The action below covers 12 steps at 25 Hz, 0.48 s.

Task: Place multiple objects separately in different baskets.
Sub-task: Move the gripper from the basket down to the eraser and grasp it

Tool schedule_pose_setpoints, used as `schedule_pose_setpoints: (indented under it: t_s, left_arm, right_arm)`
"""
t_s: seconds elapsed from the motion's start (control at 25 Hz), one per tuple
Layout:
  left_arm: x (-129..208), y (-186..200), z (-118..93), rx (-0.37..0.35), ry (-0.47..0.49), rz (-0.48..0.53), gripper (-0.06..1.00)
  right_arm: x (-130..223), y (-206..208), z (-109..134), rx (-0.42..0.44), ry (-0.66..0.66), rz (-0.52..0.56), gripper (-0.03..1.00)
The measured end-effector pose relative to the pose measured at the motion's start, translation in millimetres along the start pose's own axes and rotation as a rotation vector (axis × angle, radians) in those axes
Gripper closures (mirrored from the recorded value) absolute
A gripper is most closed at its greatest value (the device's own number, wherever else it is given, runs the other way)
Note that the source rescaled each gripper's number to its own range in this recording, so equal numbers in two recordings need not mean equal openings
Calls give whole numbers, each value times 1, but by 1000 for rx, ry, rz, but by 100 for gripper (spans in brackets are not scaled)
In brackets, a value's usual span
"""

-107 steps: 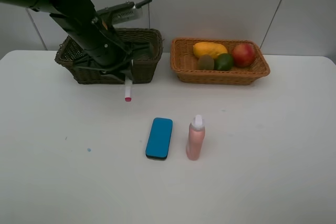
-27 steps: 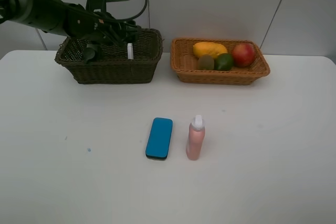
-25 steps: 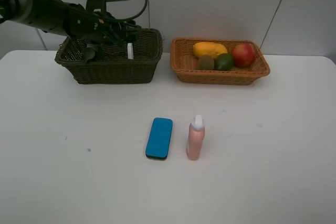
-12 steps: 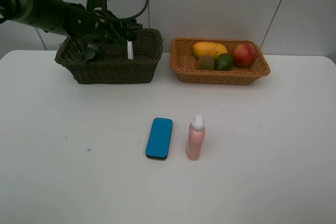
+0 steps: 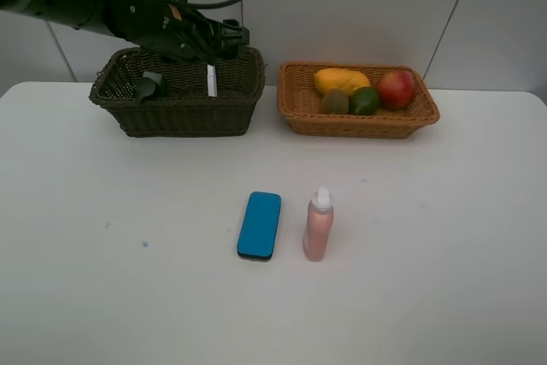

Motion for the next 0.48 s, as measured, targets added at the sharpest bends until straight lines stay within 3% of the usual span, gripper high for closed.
schedule_pose_setpoints:
  t_s: [0.48]
  left_arm:
    - [46,25,-52,23,77,245,-6]
  right_arm:
    - [0,0,0,1,0,0,-3]
Point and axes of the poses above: a point on each arm's last joint axis where the gripper is mounted, y pointing back along that axis away from the gripper, z along the wrist's bending axis when the last joint is at zero, x = y × z, the point moved 10 cm from there along -y, pointing out along that axis toward the gripper, and after that the axes turned 2 degrees about -y, right-handed, at the moved point
